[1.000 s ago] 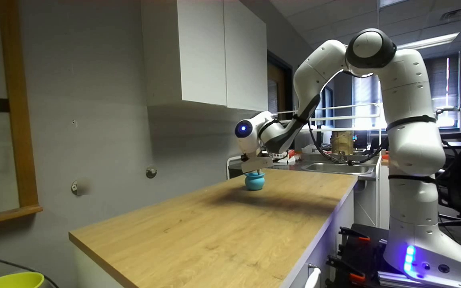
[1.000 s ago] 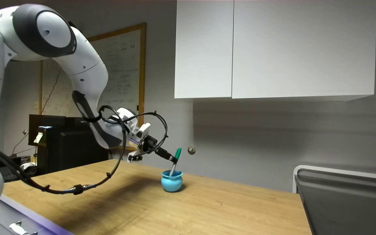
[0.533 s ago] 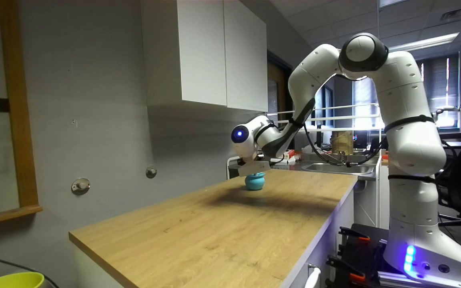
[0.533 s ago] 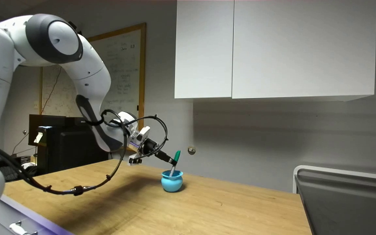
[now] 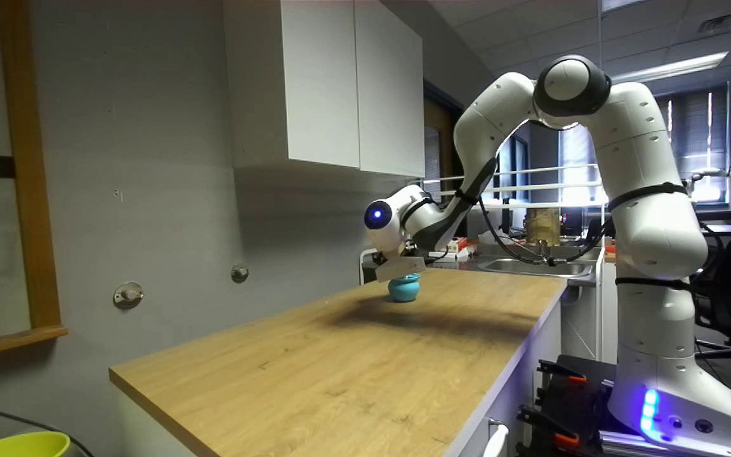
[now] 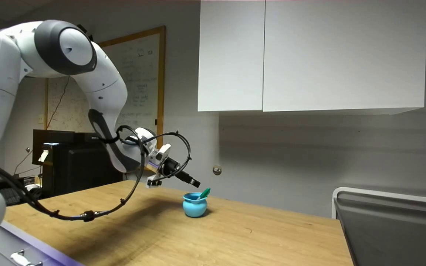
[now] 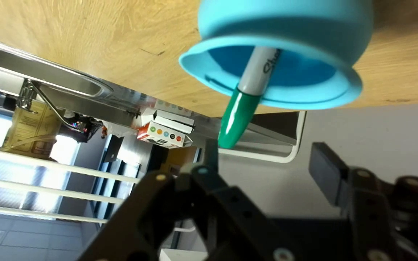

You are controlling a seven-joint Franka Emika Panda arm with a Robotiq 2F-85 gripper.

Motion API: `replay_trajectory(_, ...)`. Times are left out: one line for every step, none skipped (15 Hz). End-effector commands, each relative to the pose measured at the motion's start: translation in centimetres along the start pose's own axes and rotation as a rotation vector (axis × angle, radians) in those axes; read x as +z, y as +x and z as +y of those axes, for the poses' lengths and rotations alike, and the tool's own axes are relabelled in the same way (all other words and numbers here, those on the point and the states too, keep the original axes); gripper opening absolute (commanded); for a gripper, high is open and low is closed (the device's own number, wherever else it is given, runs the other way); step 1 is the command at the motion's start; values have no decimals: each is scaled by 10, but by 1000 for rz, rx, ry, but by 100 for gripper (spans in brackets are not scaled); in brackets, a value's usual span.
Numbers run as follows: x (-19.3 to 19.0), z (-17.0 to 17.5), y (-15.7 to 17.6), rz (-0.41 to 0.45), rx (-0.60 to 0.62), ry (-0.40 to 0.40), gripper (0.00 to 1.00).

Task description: Put the marker in the bowl

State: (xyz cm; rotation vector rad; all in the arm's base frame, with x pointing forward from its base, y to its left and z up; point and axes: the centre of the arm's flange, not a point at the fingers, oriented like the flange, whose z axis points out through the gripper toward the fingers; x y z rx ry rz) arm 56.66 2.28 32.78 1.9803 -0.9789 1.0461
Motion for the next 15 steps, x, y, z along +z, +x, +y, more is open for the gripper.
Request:
replay_trajectory(0, -6, -1, 22, 5, -3, 98)
replay_trajectory(-1, -5, 0, 21, 6, -2, 100)
replay_trajectory(-3, -4, 1, 19, 7, -1, 100)
replay_trajectory(-5, -3, 3, 15, 9, 0, 100)
replay_trajectory(-8, -1, 6, 4, 4, 3, 100)
replay_trajectory(-11, 2, 9, -19, 1, 11, 100)
replay_trajectory(-17, 5, 15, -58, -14, 26, 100)
replay_trajectory(-24, 7, 18, -131, -48, 65, 100)
replay_trajectory(-32, 9, 24, -175, -66, 100, 100)
replay_trajectory(-41, 11, 29, -216, -83, 141, 100)
replay_trajectory(-49, 14, 35, -252, -103, 187, 100)
replay_trajectory(-58, 18, 41, -290, -121, 231, 100)
replay_trajectory(-66, 21, 46, -326, -140, 274, 100)
replay_trajectory(-73, 25, 50, -363, -161, 313, 100)
replay_trajectory(-81, 30, 54, -402, -181, 351, 100)
